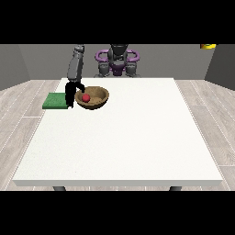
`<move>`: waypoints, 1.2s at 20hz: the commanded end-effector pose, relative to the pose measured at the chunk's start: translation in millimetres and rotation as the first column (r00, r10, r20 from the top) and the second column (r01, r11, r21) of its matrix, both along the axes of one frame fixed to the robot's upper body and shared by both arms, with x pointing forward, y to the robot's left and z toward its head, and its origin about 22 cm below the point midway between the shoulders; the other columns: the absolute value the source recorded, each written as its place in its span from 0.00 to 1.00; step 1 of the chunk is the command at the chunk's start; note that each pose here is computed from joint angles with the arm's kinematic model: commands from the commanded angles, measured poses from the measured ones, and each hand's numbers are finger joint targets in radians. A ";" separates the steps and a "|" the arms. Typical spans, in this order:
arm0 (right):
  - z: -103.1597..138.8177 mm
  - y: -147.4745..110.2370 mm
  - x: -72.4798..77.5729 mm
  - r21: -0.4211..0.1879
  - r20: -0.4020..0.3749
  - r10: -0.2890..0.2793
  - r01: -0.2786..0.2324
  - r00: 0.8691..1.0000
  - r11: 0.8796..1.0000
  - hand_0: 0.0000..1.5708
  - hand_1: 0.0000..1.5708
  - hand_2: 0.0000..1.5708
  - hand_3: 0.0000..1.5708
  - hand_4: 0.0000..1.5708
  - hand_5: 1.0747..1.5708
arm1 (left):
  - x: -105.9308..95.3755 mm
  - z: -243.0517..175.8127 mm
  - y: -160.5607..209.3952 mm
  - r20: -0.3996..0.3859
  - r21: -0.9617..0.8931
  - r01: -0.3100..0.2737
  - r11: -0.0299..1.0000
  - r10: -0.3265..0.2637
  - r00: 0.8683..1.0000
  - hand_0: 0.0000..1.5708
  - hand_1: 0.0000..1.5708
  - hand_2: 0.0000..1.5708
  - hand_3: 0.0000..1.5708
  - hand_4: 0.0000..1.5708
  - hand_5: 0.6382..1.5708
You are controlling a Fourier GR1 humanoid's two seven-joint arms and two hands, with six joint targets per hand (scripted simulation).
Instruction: Pick the cup and pour the ball into the bowl, then pick the bowl and place it on the pad
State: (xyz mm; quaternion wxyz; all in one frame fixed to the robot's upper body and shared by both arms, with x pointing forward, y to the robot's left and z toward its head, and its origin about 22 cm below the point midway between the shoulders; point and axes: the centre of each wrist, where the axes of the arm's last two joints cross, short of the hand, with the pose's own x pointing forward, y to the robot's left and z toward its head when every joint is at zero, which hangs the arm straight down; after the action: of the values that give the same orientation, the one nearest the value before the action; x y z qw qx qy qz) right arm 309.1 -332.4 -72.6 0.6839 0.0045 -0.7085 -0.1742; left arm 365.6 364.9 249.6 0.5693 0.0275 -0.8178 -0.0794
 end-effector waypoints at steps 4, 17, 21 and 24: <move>7.2 -19.2 8.8 -0.014 0.033 -0.046 0.047 0.998 0.999 0.00 0.00 0.00 0.00 0.29 0.95 | -14.2 10.6 2.9 0.046 0.011 0.021 1.000 -0.022 0.999 0.00 0.00 0.00 0.00 0.65 0.97; -23.7 -10.4 -11.8 -0.094 -0.254 -0.154 0.134 0.955 0.986 0.94 0.94 1.00 0.29 0.40 0.84 | -26.9 24.1 29.6 0.049 0.020 -0.002 1.000 0.001 0.999 0.00 0.00 0.00 0.00 0.65 0.96; -26.3 -29.4 -27.4 -0.252 -0.250 -0.242 0.178 0.938 0.951 1.00 1.00 1.00 1.00 0.58 0.81 | -30.9 41.0 39.8 0.095 -0.015 0.023 1.000 -0.021 0.995 0.00 0.00 0.00 0.00 0.67 0.95; -21.9 -48.5 -37.3 -0.298 -0.261 -0.268 0.187 0.927 0.936 1.00 1.00 1.00 0.90 0.59 0.91 | -32.9 33.4 44.5 0.106 -0.023 0.022 0.999 -0.019 0.994 0.00 0.00 0.00 0.00 0.71 0.94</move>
State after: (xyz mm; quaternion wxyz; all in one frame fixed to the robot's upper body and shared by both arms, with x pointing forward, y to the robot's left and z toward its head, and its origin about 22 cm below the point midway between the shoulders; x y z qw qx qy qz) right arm 316.4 -333.6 -70.6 0.6657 -0.1106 -0.7161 -0.1781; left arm 336.8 399.8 280.4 0.5309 0.0171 -0.8436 -0.0788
